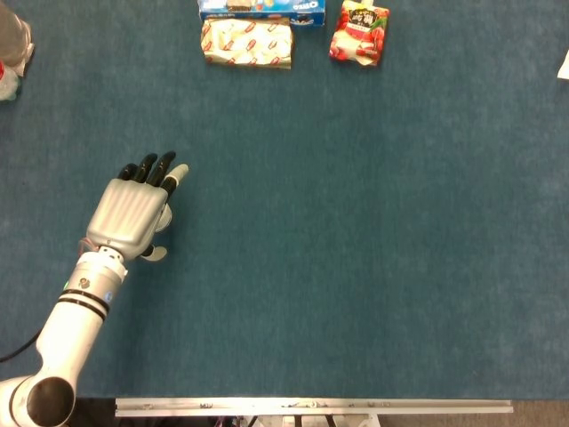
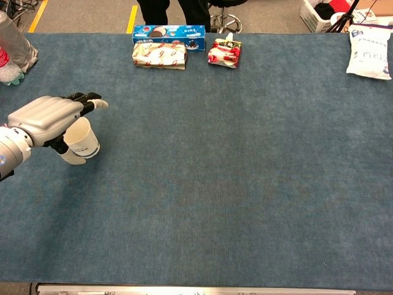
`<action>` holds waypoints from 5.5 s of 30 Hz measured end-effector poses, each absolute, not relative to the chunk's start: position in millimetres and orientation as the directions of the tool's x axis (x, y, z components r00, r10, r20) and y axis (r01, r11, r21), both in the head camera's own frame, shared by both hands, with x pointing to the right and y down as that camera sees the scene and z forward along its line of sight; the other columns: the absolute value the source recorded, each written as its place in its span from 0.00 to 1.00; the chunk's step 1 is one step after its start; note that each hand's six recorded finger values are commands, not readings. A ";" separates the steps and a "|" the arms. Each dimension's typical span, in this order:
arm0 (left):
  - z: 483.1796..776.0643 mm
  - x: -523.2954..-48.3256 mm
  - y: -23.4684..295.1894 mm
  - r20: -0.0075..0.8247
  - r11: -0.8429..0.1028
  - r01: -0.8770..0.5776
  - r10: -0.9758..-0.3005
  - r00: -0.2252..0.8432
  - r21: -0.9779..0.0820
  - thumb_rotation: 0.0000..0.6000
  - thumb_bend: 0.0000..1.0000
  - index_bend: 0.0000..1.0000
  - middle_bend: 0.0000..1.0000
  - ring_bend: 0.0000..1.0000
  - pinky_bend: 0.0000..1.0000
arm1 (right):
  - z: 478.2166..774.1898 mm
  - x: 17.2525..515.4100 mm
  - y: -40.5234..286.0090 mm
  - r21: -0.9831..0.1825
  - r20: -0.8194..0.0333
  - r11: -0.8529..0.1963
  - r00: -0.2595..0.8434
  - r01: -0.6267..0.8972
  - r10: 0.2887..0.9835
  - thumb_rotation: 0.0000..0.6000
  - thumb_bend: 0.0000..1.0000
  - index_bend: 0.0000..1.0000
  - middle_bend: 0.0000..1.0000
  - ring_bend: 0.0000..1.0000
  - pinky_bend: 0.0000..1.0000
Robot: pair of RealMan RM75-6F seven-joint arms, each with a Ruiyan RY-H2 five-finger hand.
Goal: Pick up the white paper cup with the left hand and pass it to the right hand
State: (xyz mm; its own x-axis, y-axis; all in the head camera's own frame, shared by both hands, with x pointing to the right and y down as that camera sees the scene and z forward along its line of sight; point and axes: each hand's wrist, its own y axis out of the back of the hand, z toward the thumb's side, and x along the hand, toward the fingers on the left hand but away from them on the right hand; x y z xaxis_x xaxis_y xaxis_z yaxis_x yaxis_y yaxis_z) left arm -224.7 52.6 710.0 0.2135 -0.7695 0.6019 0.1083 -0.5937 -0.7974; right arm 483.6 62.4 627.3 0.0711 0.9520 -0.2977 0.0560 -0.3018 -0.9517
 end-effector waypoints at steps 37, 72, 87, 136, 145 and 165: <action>713.1 -227.9 38.8 0.590 -0.589 0.060 -0.791 0.162 -0.806 1.00 0.00 0.33 0.25 0.28 0.56 | 636.4 485.1 67.8 -0.939 -0.336 -0.339 0.063 0.056 0.940 1.00 0.26 0.21 0.23 0.32 0.48; 701.0 -220.5 41.6 0.569 -0.588 -0.048 -0.798 0.199 -0.808 1.00 0.00 0.45 0.39 0.40 0.67 | 638.2 482.4 67.1 -0.936 -0.343 -0.347 0.069 0.058 0.937 1.00 0.26 0.24 0.23 0.32 0.48; 681.5 -192.8 48.9 0.565 -0.620 -0.190 -0.778 0.275 -0.761 1.00 0.00 0.47 0.41 0.42 0.69 | 635.3 464.7 62.0 -0.930 -0.321 -0.336 0.114 0.150 0.940 1.00 0.26 0.24 0.24 0.32 0.48; 592.5 -42.5 35.4 0.331 -0.609 -0.390 -0.746 0.577 -0.691 1.00 0.00 0.47 0.41 0.42 0.69 | 714.8 271.5 77.1 -0.557 -0.331 -0.559 0.454 0.614 0.828 1.00 0.00 0.00 0.08 0.14 0.30; 588.2 -28.4 35.7 0.316 -0.621 -0.411 -0.736 0.599 -0.667 1.00 0.00 0.47 0.41 0.42 0.69 | 722.5 256.4 81.3 -0.481 -0.332 -0.592 0.491 0.647 0.806 1.00 0.00 0.00 0.08 0.14 0.30; 587.2 -5.1 45.3 0.291 -0.646 -0.426 -0.709 0.643 -0.633 1.00 0.00 0.47 0.41 0.42 0.69 | 729.5 223.0 97.7 -0.235 -0.262 -0.630 0.576 0.740 0.774 1.00 0.00 0.00 0.08 0.14 0.30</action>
State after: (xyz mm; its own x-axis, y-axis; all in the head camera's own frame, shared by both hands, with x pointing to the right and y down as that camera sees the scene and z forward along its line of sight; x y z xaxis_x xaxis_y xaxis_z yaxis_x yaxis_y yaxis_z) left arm -5.1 45.3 587.2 0.6427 -0.7086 0.2911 -0.4256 -0.6462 -0.6334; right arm 223.0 97.7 729.5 0.5758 0.7744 -0.2622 0.7402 -0.6299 -0.2350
